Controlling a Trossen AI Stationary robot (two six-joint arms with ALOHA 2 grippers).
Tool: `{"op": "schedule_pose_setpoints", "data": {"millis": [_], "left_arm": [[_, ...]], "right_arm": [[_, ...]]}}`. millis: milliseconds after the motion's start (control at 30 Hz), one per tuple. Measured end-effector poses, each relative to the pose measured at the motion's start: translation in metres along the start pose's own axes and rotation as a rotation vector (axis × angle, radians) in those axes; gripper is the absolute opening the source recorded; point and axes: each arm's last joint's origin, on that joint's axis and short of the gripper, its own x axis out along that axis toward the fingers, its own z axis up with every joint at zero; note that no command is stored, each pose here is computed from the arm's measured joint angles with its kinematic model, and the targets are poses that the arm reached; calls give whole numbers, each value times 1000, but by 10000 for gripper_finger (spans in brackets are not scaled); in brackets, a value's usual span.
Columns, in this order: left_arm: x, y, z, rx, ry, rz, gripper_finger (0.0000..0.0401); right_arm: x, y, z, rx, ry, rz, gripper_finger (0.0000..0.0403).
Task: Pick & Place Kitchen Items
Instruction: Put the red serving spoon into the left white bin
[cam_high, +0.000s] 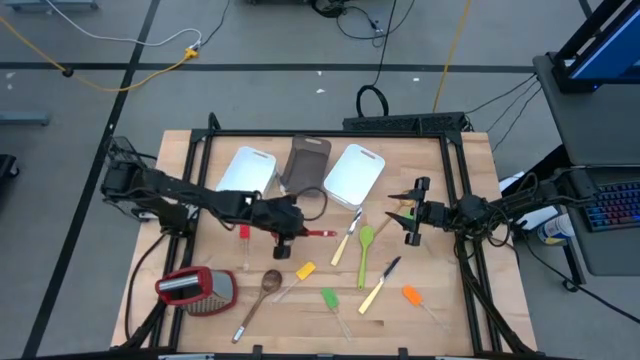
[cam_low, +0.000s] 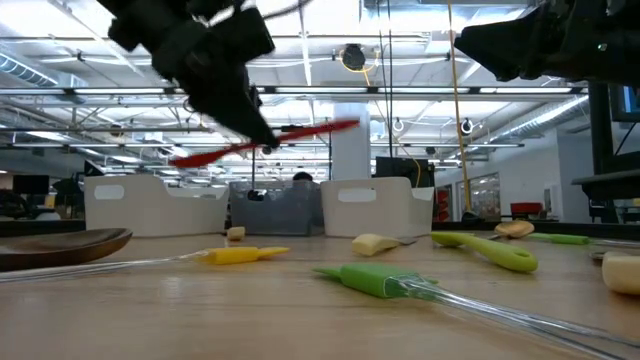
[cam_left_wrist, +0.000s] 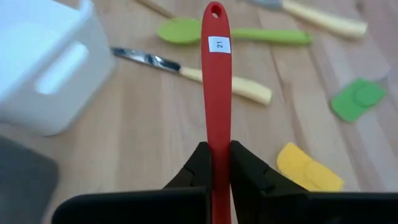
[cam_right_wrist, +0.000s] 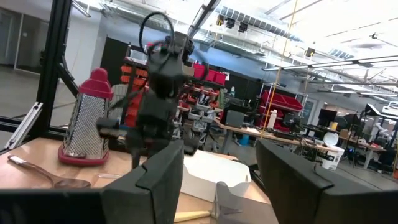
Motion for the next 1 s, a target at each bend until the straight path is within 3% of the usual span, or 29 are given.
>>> {"op": "schedule_pose_setpoints", "data": {"millis": [200,400,733,1000], "left_arm": [[-33,3,13,-47,-92,92,17],[-62,9,12,-119,-101,278,17],[-86,24,12,-231,-145,477,17],[-91,62,-9,-419,-4,640,17]], "right_arm": [[0,0,0,0,0,0,194],[0,0,1,1,-6,-3,194],[0,-1,2,-5,-18,-7,194],[0,-1,2,-5,-17,-6,194]]}}
